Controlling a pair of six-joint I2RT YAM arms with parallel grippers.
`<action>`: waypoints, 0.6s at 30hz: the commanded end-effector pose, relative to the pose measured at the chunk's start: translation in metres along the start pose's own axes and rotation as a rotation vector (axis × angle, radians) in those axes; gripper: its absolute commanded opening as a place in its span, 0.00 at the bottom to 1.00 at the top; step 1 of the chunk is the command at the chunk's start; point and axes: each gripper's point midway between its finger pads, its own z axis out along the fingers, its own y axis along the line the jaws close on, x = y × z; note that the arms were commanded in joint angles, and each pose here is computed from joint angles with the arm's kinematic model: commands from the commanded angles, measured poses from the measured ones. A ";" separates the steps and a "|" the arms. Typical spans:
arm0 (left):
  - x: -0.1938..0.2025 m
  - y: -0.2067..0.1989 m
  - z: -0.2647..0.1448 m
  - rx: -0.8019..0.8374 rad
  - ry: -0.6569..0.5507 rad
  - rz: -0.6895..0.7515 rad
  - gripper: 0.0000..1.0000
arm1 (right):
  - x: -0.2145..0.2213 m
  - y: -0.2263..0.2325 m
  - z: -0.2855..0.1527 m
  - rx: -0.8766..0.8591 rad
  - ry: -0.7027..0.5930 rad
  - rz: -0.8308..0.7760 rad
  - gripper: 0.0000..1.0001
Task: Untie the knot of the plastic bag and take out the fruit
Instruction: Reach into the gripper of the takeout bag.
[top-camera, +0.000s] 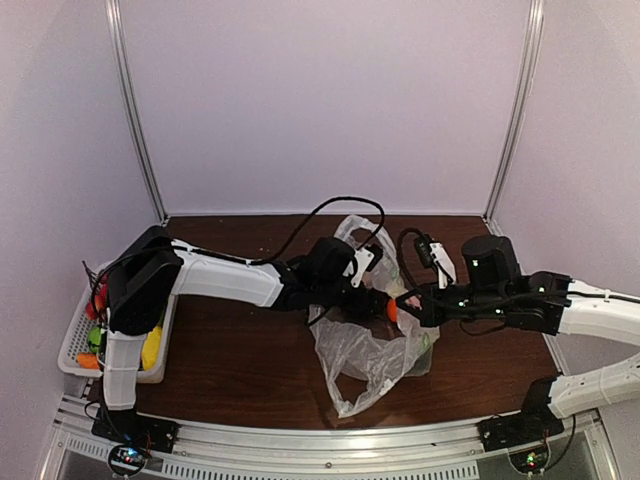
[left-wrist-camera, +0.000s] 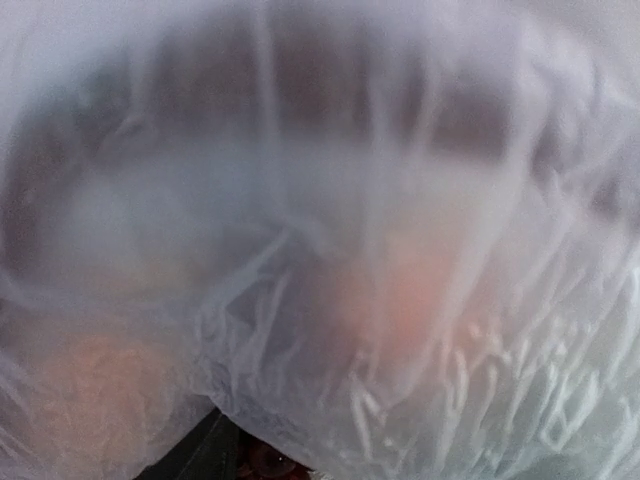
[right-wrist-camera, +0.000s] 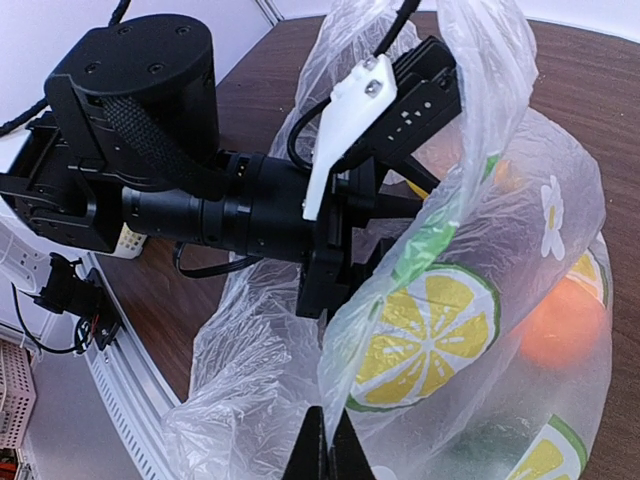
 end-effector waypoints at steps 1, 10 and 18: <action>-0.009 0.010 0.015 -0.025 -0.035 0.030 0.68 | -0.002 0.004 0.006 -0.026 -0.013 0.010 0.00; 0.003 0.021 0.041 -0.065 -0.009 0.029 0.51 | 0.003 0.002 0.011 -0.032 -0.012 0.029 0.00; 0.010 0.029 0.044 -0.105 -0.003 0.036 0.24 | 0.006 -0.004 0.009 -0.016 -0.025 0.042 0.00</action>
